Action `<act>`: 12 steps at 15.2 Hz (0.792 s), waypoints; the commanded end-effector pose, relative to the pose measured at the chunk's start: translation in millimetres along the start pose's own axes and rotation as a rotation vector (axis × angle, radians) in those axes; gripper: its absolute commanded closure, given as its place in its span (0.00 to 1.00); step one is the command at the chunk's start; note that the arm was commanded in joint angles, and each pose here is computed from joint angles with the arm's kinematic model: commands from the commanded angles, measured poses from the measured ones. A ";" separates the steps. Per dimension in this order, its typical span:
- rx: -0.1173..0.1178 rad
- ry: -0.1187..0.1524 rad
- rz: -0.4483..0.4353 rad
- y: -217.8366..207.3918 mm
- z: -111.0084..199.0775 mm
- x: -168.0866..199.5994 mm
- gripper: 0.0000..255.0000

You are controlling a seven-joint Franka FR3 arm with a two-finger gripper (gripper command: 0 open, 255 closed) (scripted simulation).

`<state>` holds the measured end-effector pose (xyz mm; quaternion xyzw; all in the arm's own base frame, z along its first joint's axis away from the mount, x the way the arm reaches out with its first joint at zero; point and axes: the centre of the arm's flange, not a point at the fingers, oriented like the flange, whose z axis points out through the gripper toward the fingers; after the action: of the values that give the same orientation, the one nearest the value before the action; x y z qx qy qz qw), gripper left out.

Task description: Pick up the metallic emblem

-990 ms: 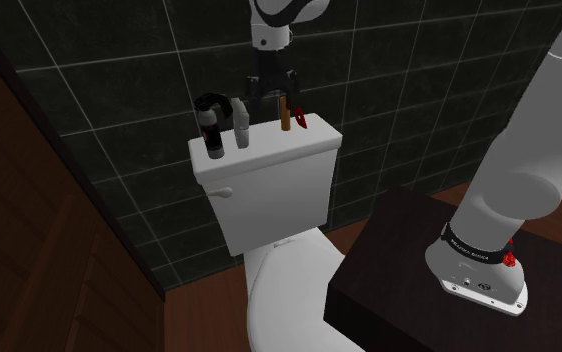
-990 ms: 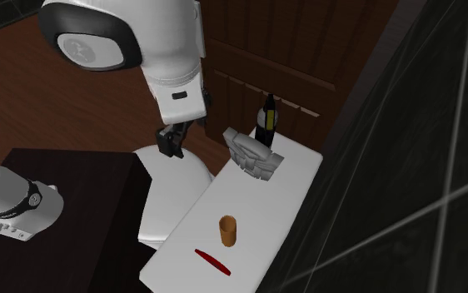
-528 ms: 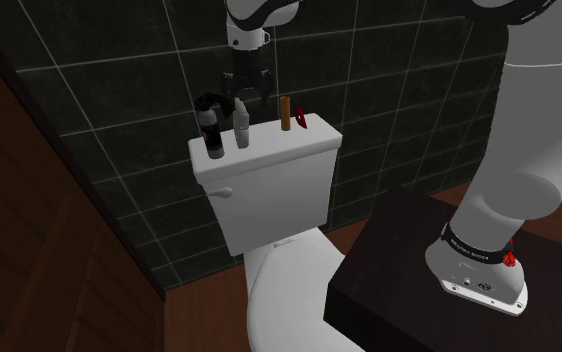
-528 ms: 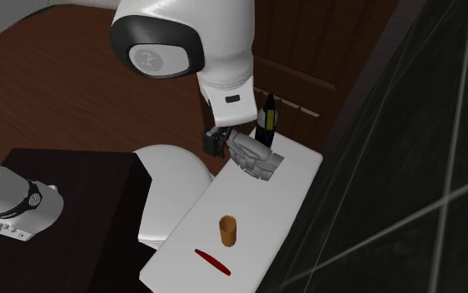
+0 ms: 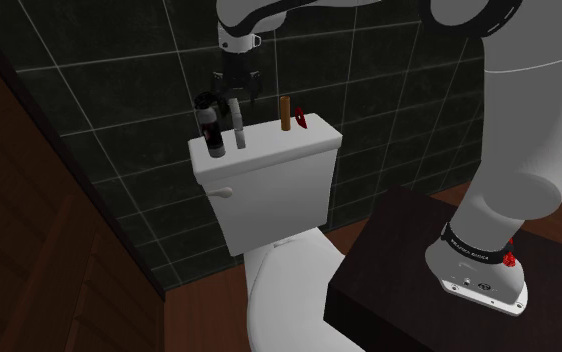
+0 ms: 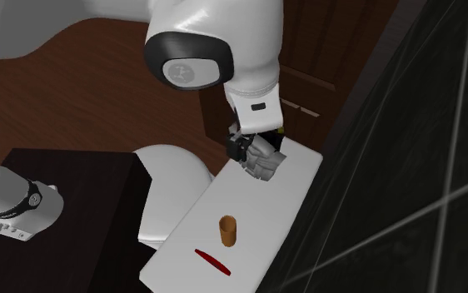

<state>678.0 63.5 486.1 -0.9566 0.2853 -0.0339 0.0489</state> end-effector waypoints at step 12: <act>-0.015 -0.019 -0.002 2.2 31.9 -2.1 1.00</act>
<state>678.1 65.1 455.0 -0.9575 0.2840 -0.0234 0.0450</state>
